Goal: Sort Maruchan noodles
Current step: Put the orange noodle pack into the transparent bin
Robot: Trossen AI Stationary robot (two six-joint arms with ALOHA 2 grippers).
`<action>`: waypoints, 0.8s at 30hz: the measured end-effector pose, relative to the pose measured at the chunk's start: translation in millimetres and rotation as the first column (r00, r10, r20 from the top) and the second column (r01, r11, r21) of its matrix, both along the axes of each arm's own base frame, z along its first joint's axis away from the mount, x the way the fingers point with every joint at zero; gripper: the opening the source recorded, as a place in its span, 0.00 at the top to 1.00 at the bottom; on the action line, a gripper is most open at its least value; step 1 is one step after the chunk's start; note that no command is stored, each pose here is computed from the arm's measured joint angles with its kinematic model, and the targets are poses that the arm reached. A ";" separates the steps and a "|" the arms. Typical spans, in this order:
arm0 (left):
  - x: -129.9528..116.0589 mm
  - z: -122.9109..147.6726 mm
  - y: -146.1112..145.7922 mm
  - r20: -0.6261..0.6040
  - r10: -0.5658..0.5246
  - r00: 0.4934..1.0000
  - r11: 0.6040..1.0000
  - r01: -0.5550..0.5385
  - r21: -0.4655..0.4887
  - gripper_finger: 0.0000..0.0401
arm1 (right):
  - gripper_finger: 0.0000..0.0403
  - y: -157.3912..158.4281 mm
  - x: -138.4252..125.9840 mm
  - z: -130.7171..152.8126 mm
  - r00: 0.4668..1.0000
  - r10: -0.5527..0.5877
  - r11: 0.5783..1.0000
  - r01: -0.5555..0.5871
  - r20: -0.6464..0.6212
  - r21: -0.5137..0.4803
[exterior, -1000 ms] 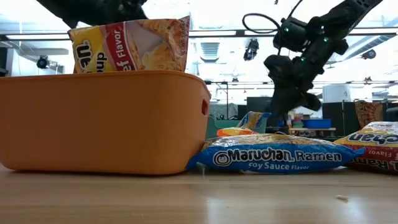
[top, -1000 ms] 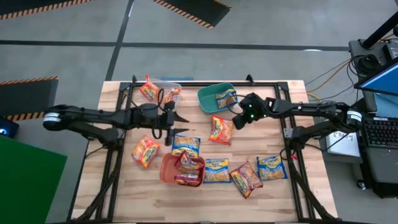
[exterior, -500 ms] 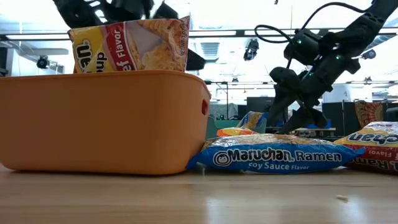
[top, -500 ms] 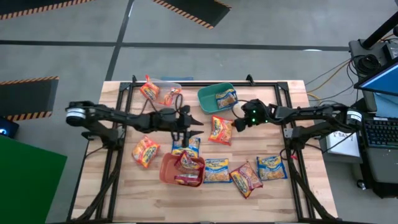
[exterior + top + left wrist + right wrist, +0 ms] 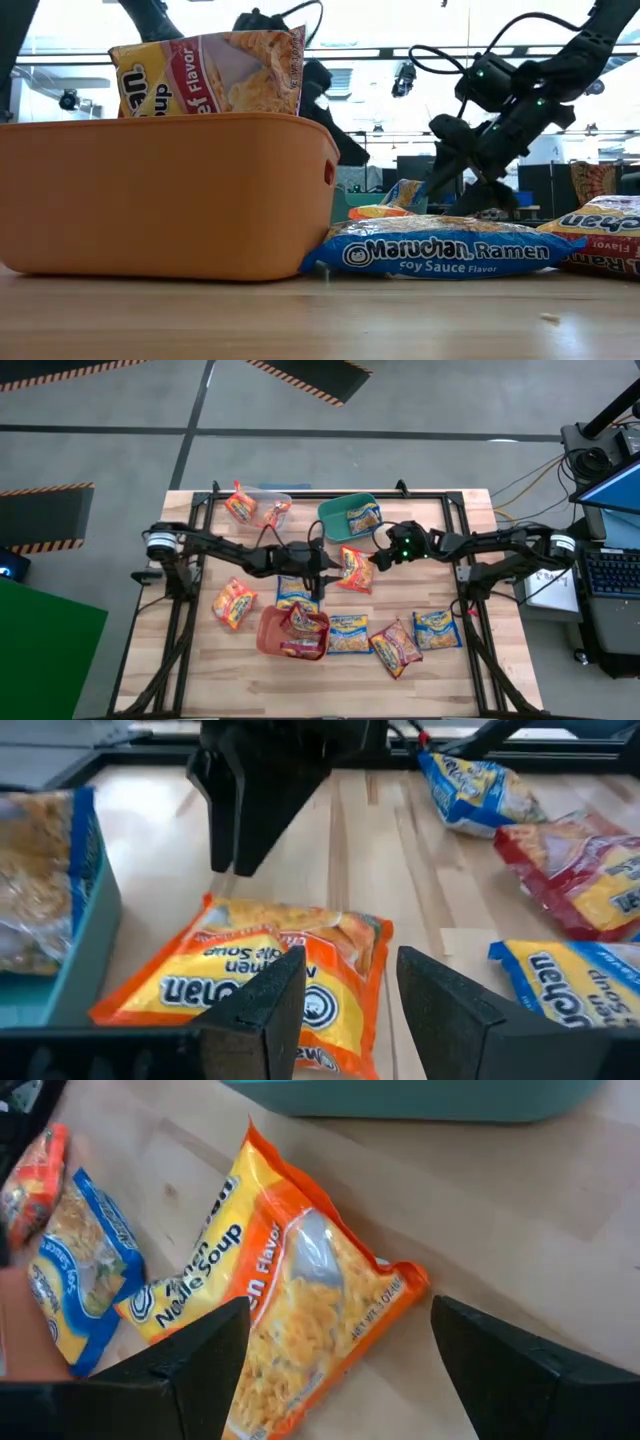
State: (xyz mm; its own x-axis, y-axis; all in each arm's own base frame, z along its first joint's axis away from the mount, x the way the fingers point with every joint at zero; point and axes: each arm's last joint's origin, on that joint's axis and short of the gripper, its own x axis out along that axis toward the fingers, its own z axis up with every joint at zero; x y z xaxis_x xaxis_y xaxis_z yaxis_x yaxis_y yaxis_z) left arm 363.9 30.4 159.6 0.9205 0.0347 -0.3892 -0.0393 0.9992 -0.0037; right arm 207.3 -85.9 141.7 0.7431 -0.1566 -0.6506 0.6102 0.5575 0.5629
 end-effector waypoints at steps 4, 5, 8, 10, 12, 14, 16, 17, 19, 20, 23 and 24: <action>6.9 -6.6 0.6 -0.008 0.003 1.000 1.000 -0.003 -0.007 0.65 | 0.26 -2.2 4.8 -5.3 1.000 -0.005 1.000 0.005 0.016 0.000; 8.6 -7.9 0.8 -0.009 0.003 1.000 1.000 -0.003 -0.007 0.65 | 0.26 -2.7 6.1 -6.7 1.000 -0.006 1.000 0.006 0.021 -0.001; 13.9 -13.6 1.4 -0.021 0.004 1.000 1.000 -0.004 -0.009 0.65 | 0.25 -4.8 8.8 -10.6 1.000 -0.009 1.000 0.009 0.018 0.001; 15.3 -18.6 1.5 -0.036 0.004 0.999 1.000 -0.004 -0.010 0.65 | 0.25 -5.7 10.1 -14.6 1.000 -0.010 1.000 0.010 0.003 0.008; 19.7 -21.8 1.7 -0.031 0.003 1.000 1.000 -0.003 -0.010 0.65 | 0.25 -6.5 9.7 -16.9 1.000 -0.010 1.000 0.010 -0.007 0.017; 19.8 -28.0 1.7 -0.053 0.004 0.999 1.000 -0.005 -0.014 0.65 | 0.25 -7.1 11.5 -18.5 1.000 -0.007 1.000 0.007 -0.002 0.018; 20.4 -33.0 1.8 -0.064 0.005 0.998 1.000 -0.006 -0.017 0.65 | 0.25 -6.7 10.9 -20.8 1.000 0.006 0.999 -0.006 -0.009 0.036; 20.4 -34.5 2.0 -0.070 0.007 0.998 1.000 -0.008 -0.020 0.65 | 0.25 -7.0 11.9 -21.5 1.000 0.008 0.999 -0.008 -0.004 0.036; 21.0 -38.2 2.6 -0.071 0.009 0.997 1.000 -0.010 -0.021 0.65 | 0.25 -7.1 12.3 -22.2 1.000 0.008 0.999 -0.008 -0.004 0.042; 21.0 -40.4 3.3 -0.079 0.011 0.997 1.000 -0.012 -0.022 0.65 | 0.25 -7.2 12.8 -22.8 1.000 0.010 0.999 -0.009 0.000 0.043; 20.6 -47.6 4.2 -0.103 0.015 0.995 0.999 -0.018 -0.026 0.65 | 0.25 -7.5 14.1 -24.1 1.000 0.014 0.998 -0.015 0.009 0.054; 20.6 -48.5 4.6 -0.105 0.019 0.994 0.999 -0.022 -0.029 0.65 | 0.25 -7.6 14.5 -24.6 1.000 0.012 0.998 -0.013 0.011 0.057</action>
State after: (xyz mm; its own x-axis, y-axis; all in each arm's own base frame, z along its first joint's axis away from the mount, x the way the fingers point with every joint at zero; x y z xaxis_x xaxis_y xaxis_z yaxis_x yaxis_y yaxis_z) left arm 384.5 34.9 111.1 0.8738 0.0397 -0.4846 -0.0613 0.9977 -0.0288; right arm 221.8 -93.6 117.1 0.7519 -0.1102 -0.6500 0.5971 0.5318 0.6006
